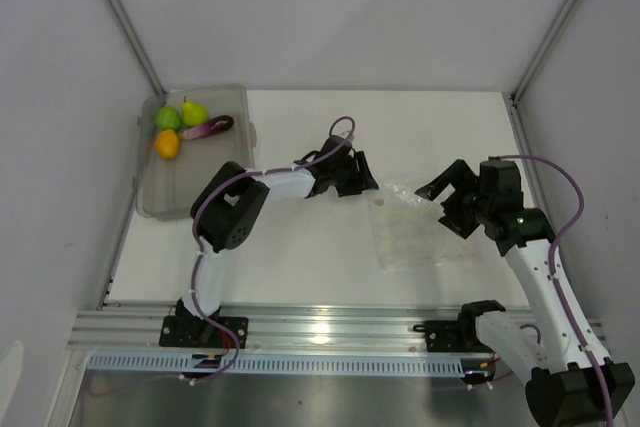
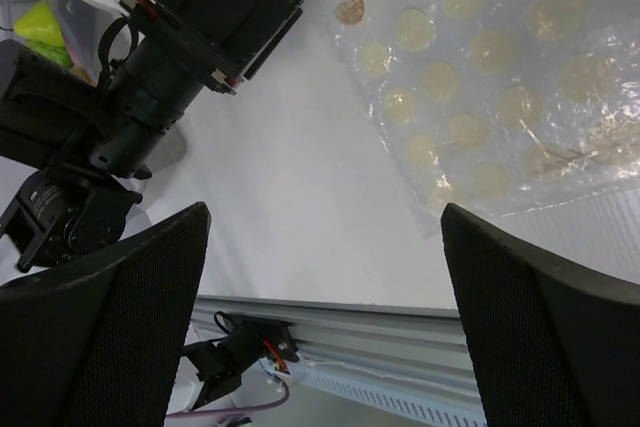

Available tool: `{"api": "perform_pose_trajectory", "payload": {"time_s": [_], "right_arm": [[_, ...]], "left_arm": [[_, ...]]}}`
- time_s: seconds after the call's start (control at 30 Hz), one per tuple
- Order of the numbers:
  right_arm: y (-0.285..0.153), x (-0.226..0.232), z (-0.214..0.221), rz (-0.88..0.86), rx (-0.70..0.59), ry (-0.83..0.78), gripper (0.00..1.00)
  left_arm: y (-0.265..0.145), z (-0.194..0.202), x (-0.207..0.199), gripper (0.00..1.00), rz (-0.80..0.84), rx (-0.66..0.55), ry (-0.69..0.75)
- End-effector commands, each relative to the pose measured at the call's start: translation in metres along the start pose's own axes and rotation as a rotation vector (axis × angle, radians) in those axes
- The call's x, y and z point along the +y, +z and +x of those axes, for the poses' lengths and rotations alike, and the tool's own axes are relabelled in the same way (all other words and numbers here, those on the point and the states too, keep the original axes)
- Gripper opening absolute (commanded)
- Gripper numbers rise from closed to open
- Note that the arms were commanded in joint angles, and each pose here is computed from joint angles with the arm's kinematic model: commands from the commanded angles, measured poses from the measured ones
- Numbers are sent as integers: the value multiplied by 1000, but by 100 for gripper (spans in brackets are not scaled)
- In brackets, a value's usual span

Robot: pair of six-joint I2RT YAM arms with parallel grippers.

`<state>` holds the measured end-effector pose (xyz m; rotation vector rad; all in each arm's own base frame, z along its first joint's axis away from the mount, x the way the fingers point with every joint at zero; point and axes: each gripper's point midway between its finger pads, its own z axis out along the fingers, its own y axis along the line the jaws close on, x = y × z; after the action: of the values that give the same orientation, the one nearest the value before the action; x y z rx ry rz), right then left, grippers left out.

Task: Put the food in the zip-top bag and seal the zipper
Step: Pick up the zipper food storage bag at the center of the board.

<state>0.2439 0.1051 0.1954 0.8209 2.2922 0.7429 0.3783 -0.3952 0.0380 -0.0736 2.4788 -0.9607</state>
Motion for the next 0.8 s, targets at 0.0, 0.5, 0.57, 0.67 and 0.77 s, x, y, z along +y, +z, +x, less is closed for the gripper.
{"api": "perform_pose_trajectory", "payload": {"time_s": [0.0,0.5,0.57,0.67,0.77], "right_arm": [[-12,15,-14,-44,-46,-23,100],[-28,21,-25,-40,-76,1,99],[-16,16,-24,-20,-58,15,98],[25,-5,-23,50,-34,73,97],[48,-10,-29,53,-80,120,92]], "left_arm": [[2,-14,-27,60,75,-8,0],[7,-10,-31,49,17,72,-26],[6,-9,-29,49,7,77,-26],[0,-8,-25,52,12,55,-33],[-10,-2,-19,53,22,54,-37]]}}
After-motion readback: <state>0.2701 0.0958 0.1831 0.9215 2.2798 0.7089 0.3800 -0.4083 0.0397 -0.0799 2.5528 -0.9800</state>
